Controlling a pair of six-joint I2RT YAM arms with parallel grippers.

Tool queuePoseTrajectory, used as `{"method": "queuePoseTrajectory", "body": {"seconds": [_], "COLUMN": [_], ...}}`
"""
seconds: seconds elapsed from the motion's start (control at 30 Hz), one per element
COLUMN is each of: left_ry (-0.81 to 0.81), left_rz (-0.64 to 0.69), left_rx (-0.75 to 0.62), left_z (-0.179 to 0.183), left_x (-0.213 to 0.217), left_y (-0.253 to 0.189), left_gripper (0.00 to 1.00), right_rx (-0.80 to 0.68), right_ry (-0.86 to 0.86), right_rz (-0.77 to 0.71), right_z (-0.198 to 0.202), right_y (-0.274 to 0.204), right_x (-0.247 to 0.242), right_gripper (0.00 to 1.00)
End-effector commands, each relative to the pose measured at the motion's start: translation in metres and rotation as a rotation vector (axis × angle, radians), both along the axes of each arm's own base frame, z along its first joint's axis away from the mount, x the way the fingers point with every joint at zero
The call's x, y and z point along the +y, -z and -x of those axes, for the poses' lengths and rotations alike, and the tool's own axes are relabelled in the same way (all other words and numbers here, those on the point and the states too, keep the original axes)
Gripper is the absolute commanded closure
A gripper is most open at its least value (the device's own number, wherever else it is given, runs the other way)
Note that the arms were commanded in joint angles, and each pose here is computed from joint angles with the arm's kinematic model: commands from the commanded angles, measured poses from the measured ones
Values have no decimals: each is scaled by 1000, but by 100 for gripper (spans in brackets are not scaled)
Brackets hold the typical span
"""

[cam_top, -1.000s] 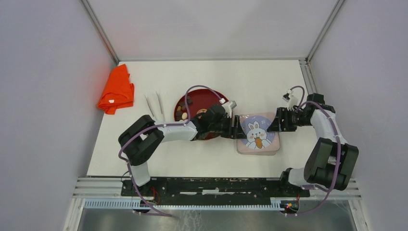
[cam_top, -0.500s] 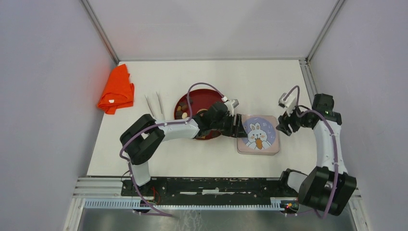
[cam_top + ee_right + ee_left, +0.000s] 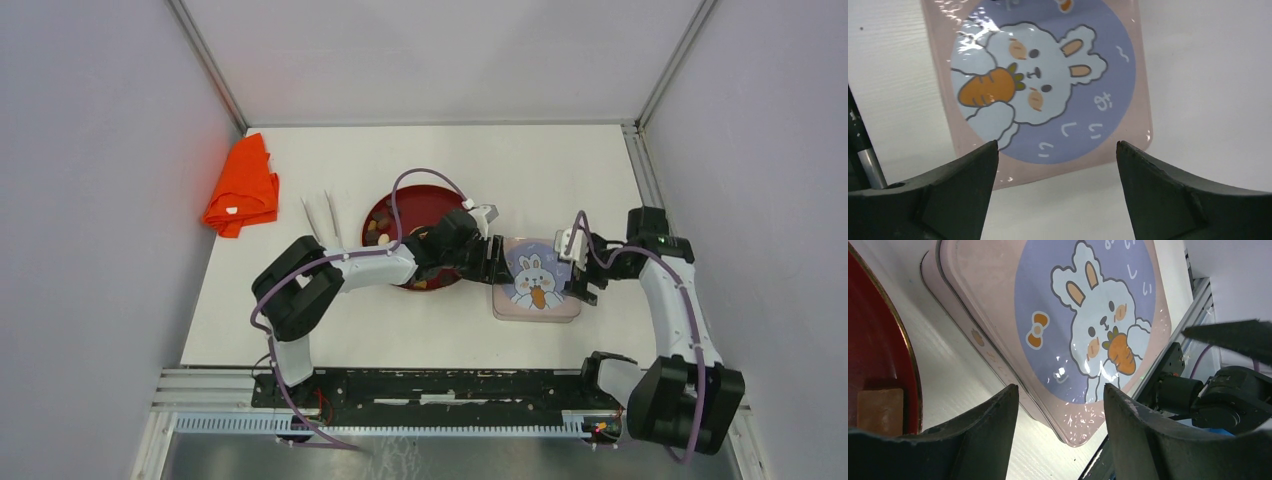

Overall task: Pack the chocolate
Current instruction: Close the box lid on the packing box.

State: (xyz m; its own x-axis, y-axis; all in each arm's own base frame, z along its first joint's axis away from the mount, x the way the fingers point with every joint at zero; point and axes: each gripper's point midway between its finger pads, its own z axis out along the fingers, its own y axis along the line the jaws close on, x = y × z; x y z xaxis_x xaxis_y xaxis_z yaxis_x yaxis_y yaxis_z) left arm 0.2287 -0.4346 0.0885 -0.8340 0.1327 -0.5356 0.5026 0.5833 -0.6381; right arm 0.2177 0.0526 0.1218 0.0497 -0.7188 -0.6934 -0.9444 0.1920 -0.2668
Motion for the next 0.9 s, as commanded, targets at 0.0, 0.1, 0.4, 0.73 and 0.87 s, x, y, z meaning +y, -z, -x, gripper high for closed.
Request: {"method": "queuePoseTrajectory", "body": {"seconds": [0.0,0.1,0.4,0.73,0.87], "left_ry": [16,25,40,43,46], "left_rz": [23,21,16,-17,-24], "left_rx": [-82,-73,-66,-60,-69], "left_z": [-10,-9,-12,-18,-21], "left_x": [-9,-12,-19,-23,-26], "left_y": [-23,-20,-16,-5,-7], "left_gripper": [31,31,31,31,31], "right_rx": [128,215,365,489,530], "right_ry": [302,398,494,543,536], "right_rz": [22,-21,-65,-84,-123], "right_z": [-46,-52,-46,-46,-47], "right_y": [-10,-6,29,59,60], "right_x": [-35,-47,-46,-44,-38], "right_gripper": [9,15,8,12,24]}}
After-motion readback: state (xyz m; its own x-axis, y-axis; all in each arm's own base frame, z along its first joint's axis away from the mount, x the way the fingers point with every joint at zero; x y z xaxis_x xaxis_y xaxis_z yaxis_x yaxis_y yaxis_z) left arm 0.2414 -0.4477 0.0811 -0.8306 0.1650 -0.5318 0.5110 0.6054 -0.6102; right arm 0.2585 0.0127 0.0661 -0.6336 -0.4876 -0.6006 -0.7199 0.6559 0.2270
